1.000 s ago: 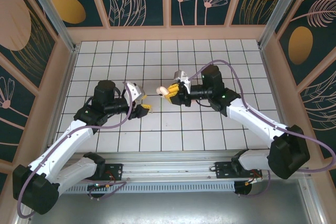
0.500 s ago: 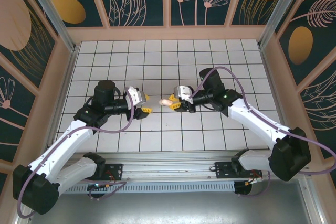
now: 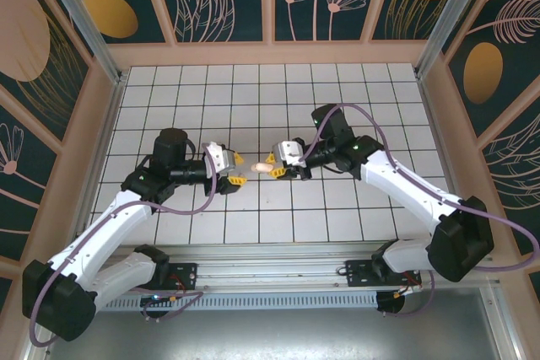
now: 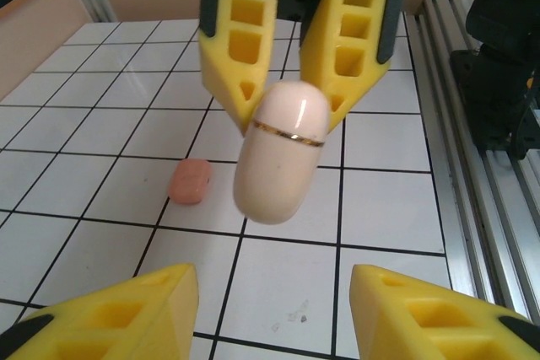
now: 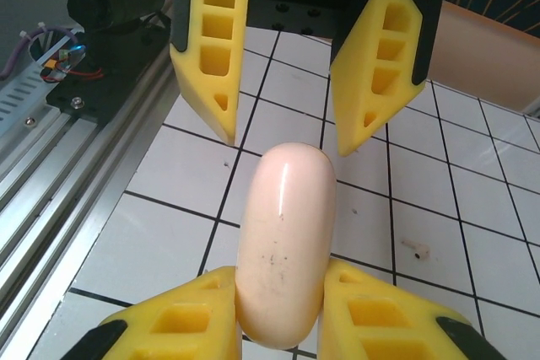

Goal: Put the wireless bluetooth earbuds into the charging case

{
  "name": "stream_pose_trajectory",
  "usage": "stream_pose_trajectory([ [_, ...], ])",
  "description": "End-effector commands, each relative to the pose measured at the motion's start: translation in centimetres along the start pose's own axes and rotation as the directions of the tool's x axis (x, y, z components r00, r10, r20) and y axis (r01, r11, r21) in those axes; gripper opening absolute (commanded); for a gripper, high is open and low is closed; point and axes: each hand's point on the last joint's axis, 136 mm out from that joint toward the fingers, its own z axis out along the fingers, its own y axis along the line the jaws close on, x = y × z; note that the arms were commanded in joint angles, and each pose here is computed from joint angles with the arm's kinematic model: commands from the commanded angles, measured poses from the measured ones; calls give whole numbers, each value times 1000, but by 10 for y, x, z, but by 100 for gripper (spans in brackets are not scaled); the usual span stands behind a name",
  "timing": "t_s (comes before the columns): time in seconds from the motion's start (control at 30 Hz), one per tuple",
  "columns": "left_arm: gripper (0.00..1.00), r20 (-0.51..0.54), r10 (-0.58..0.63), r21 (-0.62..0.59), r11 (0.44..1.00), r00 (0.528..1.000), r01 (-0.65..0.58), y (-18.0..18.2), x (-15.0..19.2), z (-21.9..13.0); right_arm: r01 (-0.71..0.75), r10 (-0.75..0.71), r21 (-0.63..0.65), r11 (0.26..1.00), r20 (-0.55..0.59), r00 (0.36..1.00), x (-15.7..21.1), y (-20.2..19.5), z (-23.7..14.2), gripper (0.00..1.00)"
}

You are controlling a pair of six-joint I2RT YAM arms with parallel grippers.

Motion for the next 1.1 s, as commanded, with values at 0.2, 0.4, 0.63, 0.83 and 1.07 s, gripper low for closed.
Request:
stream_pose_trajectory([
  [0.2, 44, 49, 77, 62, 995, 996, -80, -8, -13, 2, 48, -44, -91, 995, 44, 998, -21, 3, 12, 24],
  [0.4, 42, 52, 81, 78, 993, 995, -84, -11, -13, 4, 53, -44, -133, 990, 69, 997, -26, 3, 19, 24],
  [0.63, 36, 57, 83, 82, 993, 995, -87, -13, -13, 4, 51, -37, -168, 984, 88, 995, -28, 3, 25, 25],
  [0.83, 24, 56, 78, 88, 993, 995, -83, -14, -13, 6, 45, -29, -176, 983, 89, 996, -27, 1, 27, 25],
  [1.07, 16, 57, 70, 82, 994, 996, -75, -12, -10, 8, 7, 6, -139, 990, 91, 996, -27, -3, 23, 37],
])
